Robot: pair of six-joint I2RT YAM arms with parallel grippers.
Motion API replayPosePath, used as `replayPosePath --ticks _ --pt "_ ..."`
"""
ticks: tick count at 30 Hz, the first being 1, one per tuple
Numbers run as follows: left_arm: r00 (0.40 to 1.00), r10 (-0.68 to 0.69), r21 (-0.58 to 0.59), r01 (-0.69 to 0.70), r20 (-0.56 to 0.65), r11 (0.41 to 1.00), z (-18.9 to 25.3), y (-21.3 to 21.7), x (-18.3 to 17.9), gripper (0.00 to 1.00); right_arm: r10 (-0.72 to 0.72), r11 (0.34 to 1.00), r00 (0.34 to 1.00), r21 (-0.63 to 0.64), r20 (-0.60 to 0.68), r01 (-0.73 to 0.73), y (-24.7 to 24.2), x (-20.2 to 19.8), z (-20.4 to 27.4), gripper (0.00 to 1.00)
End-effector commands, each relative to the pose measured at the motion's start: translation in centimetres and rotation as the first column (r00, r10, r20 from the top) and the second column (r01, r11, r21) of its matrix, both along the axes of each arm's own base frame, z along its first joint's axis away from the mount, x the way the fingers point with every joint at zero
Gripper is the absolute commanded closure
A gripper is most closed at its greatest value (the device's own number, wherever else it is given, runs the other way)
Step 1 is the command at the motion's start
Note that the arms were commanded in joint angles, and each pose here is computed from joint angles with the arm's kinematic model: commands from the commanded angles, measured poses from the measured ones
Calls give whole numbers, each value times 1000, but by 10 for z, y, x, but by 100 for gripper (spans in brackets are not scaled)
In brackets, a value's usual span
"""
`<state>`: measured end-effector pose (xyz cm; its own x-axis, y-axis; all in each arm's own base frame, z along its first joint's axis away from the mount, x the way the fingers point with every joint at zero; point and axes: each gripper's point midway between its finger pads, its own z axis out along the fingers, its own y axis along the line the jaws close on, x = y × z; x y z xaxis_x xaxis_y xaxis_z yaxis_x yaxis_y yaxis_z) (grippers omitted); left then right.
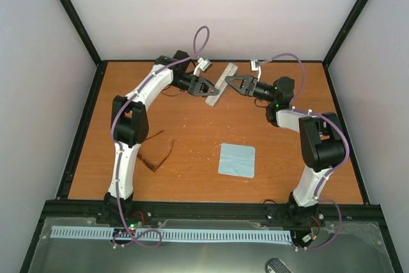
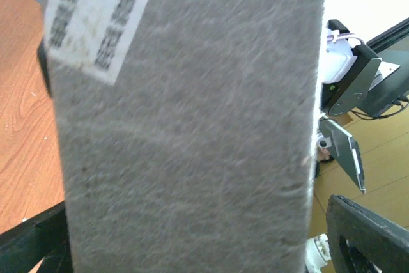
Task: Organize the sunglasses
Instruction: Open the sunglasses case.
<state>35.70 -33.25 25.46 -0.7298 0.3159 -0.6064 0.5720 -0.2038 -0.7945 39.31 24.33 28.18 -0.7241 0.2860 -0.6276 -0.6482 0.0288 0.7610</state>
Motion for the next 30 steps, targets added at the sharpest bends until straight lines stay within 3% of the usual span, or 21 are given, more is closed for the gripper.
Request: replayPosePath --ticks 1,13,16,30 --pt "995 23 -4 -22 99 1000 19 2 11 1 17 1000 997 -25 73 -15 3 -8 15 81" --pt "944 107 280 -199 311 939 -47 14 55 0 35 997 996 -66 77 -30 3 -18 20 89" --pt "936 114 313 -223 332 923 -59 18 63 1 46 997 996 -69 74 -41 3 -21 20 97" --pt "915 173 399 -321 364 859 -101 58 102 0 84 992 994 -103 68 -77 1 -41 19 97"
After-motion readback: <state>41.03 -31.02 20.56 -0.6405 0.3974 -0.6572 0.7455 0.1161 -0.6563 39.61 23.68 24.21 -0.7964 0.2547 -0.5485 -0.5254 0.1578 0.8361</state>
